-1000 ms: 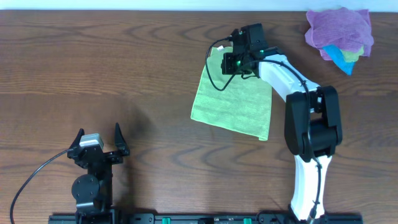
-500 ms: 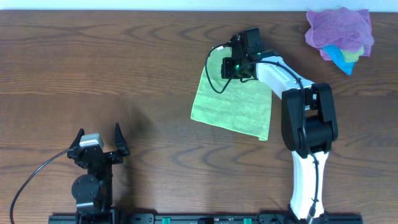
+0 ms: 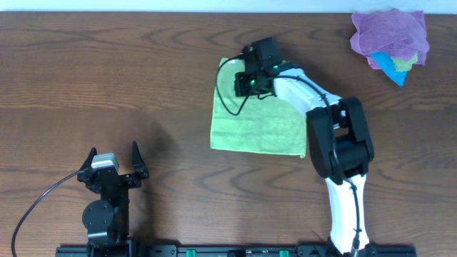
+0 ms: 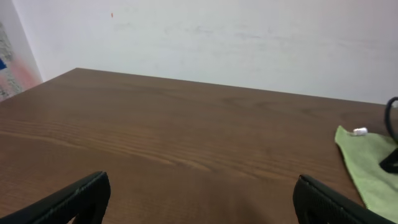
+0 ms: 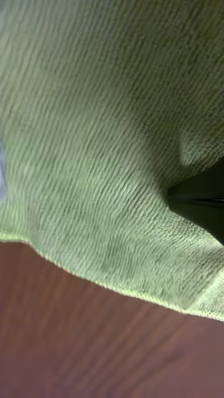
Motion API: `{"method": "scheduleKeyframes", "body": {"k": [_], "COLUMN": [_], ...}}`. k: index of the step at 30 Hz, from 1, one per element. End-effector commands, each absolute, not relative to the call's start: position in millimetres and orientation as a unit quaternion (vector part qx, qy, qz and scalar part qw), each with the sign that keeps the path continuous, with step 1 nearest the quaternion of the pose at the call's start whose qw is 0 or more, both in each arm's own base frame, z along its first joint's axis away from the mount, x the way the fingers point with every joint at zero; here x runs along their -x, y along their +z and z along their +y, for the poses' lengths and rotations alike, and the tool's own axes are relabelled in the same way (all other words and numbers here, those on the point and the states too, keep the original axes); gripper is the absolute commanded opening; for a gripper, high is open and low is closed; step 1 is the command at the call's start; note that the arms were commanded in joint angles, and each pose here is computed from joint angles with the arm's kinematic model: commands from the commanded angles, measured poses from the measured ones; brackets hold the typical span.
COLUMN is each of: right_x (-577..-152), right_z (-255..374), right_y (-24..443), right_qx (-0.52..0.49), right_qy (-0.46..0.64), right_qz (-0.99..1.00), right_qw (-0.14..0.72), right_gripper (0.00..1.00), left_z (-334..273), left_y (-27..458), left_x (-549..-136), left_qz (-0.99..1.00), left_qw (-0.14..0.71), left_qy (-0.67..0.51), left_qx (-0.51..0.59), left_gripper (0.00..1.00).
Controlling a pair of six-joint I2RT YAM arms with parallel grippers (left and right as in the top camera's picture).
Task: Fold the cloth
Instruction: 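Pinch the green cloth's top edge and pull it to flatten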
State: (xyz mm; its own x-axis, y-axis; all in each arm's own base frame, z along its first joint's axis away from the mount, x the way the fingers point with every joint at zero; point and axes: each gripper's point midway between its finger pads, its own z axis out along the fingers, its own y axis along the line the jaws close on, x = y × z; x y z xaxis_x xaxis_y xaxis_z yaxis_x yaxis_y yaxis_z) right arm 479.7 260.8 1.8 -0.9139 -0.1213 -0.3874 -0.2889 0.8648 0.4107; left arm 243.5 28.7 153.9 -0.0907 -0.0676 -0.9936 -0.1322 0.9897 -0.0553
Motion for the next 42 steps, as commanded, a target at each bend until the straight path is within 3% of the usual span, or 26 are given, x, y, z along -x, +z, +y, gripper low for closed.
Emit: {"method": "scheduleKeyframes", "body": {"k": [1, 15, 23, 34, 35, 42], "right_x": [-455, -413, -437, -480, -480, -481], "right_z": [286, 341, 322, 305, 304, 263], "right_y": [-21, -20, -9, 49, 52, 62], "right_qx": [0.126, 0.195, 0.190, 0.218, 0.223, 0.225], "right_qy": [0.248, 0.267, 0.280, 0.307, 0.301, 0.175], "right_qz": [0.951, 0.937, 0.932, 0.910, 0.910, 0.947], "right_qw": [0.136, 0.114, 0.133, 0.175, 0.176, 0.151], "right_gripper": [0.01, 0.01, 0.02, 0.02, 0.06, 0.01], "left_z": [31, 31, 31, 31, 31, 31], "left_y": [135, 135, 135, 135, 135, 135], "left_x": [-241, -242, -242, -242, -242, -241], "left_qz": [0.759, 0.759, 0.759, 0.759, 0.759, 0.759], "left_qw": [0.647, 0.647, 0.647, 0.647, 0.647, 0.647], "left_qy": [0.036, 0.036, 0.036, 0.036, 0.036, 0.036], "left_qx": [0.069, 0.069, 0.069, 0.069, 0.069, 0.069], "left_gripper": [0.95, 0.95, 0.95, 0.95, 0.95, 0.95]}}
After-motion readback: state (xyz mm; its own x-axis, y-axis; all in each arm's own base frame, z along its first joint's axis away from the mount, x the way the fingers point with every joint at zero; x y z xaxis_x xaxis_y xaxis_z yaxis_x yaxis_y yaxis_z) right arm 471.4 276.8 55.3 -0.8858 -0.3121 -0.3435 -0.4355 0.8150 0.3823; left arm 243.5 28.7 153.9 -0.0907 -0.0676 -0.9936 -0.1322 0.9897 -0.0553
